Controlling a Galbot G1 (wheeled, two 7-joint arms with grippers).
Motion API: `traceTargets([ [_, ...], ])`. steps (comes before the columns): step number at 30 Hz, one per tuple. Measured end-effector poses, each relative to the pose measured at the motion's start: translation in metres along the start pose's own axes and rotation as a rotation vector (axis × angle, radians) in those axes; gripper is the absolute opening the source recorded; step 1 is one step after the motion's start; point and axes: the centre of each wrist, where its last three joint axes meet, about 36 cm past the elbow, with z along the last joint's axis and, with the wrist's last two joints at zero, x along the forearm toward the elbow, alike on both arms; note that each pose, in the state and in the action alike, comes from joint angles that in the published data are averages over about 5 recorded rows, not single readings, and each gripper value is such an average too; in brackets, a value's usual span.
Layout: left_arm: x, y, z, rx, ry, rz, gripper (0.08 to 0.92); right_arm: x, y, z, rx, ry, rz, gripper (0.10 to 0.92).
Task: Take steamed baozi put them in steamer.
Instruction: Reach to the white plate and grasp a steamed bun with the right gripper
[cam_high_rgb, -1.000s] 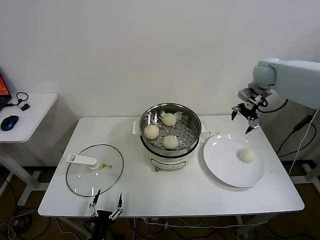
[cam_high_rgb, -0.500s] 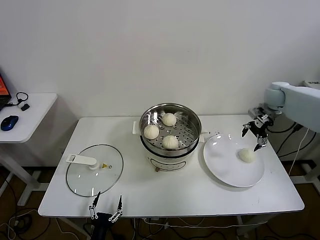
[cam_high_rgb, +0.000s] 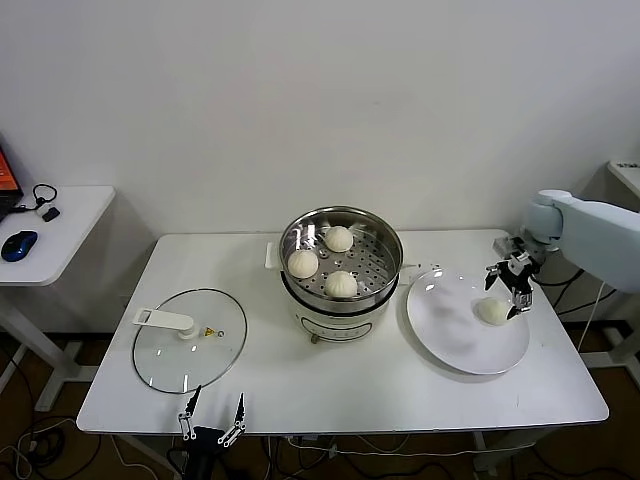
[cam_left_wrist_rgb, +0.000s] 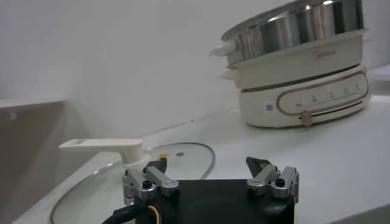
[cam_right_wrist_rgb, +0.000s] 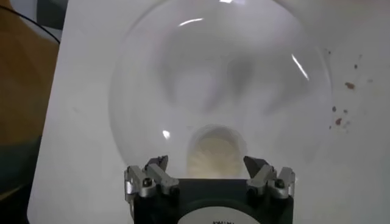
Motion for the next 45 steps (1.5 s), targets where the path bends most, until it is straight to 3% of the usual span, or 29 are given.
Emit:
traceTargets([
  [39,-0.001,0.001,0.007,0.001,0.009,-0.008,0.823,-0.044,-0.008,0.021,-0.032,0.030,0.017,0.822],
  [45,-0.002,0.001,0.007,0.001,0.009,-0.009,0.823,-0.045,-0.008,0.021,-0.033,0.029,0.017,0.737],
])
